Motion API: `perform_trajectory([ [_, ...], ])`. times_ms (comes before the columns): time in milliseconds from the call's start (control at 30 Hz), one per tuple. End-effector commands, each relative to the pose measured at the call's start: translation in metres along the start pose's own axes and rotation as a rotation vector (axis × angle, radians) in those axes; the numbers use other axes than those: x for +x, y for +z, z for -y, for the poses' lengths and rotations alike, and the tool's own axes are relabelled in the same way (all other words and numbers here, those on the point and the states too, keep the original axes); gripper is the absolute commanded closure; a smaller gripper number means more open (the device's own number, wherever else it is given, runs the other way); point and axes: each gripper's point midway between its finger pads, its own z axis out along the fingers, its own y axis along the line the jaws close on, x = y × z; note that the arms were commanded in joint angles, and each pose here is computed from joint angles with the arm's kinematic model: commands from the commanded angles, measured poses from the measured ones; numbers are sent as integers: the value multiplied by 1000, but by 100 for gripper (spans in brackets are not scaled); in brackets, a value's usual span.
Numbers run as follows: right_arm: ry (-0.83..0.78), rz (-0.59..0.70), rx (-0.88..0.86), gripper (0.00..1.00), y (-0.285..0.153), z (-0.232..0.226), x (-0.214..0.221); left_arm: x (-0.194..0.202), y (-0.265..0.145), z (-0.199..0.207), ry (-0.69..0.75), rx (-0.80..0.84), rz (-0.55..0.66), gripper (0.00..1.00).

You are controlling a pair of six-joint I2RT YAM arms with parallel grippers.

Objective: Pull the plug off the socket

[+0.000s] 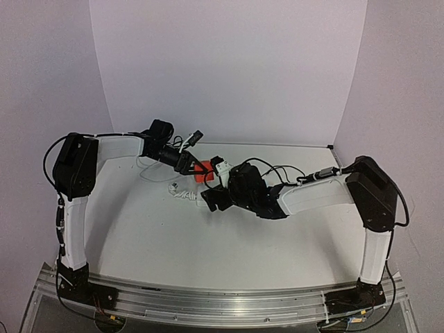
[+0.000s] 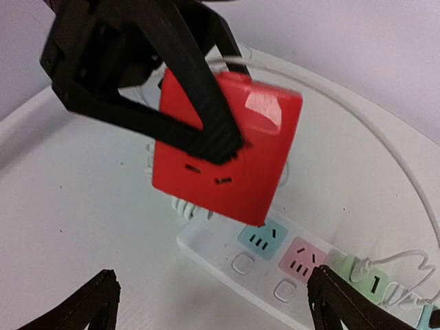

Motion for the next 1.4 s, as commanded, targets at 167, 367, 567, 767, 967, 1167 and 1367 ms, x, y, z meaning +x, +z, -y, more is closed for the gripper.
perform_trajectory([
  [167,131,236,12,7,22,-11,-55,-42,-17,27,-64,37,99,100],
  [367,154,292,72,8,35,-3,-63,-42,-17,28,-90,45,106,100],
  [567,116,325,91,14,47,2,-74,-45,-17,29,-92,51,112,100],
  [767,118,328,71,36,57,4,-74,-47,-18,29,-82,50,119,100],
  [967,118,328,56,36,62,2,-73,-43,-16,29,-91,55,112,100],
  [1167,138,358,42,44,66,4,-84,-42,-17,33,-124,83,115,100],
  [1367,173,373,42,95,63,7,-86,-41,-15,36,-154,102,114,100],
])
